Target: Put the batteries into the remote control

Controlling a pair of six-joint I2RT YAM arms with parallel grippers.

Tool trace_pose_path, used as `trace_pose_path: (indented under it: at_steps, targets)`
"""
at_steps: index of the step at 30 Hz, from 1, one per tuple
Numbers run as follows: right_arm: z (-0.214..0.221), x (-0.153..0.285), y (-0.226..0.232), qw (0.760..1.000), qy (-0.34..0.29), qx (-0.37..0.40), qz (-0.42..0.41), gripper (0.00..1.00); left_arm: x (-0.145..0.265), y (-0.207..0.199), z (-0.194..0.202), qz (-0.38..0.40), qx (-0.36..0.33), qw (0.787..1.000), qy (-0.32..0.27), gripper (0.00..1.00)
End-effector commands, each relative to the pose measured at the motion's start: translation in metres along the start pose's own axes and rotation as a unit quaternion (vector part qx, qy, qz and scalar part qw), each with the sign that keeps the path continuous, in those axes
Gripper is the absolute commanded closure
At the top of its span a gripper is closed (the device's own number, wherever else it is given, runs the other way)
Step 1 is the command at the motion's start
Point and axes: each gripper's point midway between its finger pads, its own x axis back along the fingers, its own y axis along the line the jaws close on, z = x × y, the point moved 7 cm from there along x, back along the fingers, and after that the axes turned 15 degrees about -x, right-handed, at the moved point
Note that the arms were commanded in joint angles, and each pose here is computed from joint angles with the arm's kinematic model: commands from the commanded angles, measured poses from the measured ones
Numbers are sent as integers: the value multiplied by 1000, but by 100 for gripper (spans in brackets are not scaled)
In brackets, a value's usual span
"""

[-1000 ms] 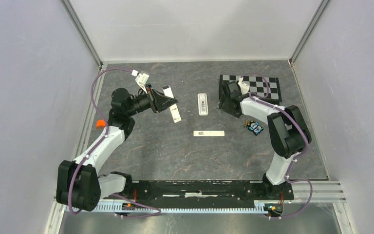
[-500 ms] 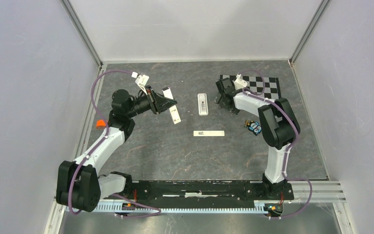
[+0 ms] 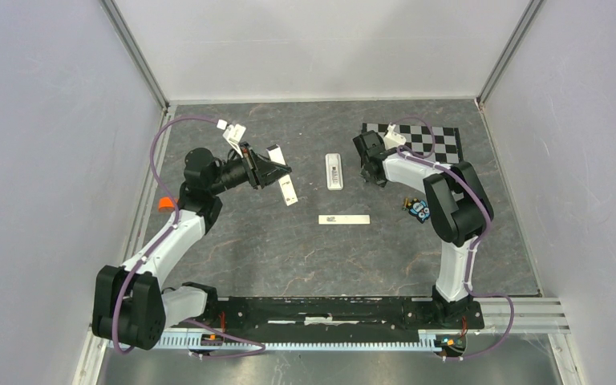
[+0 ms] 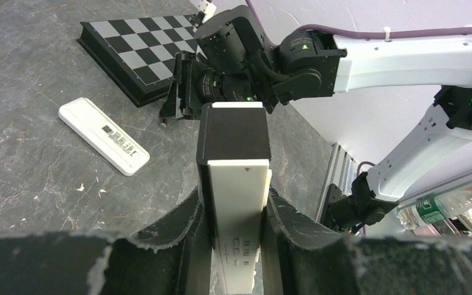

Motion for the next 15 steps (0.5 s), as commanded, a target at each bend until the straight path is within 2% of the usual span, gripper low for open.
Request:
trace_pose_path:
  at_steps: [1,6,10,15]
  targets:
    - [12,6,-15,999,24,19,17,59,3,0,-7,-6,-40,999,-16,89]
    - [17,4,-15,998,40,35,13,69,3,-1,-7,-6,-41,999,-17,89]
    - [19,5,-14,998,49,47,0,83,3,-1,-7,-6,-40,999,-17,89]
    - [16,6,-13,995,45,84,-11,85,5,0,-9,-23,-38,999,-25,89]
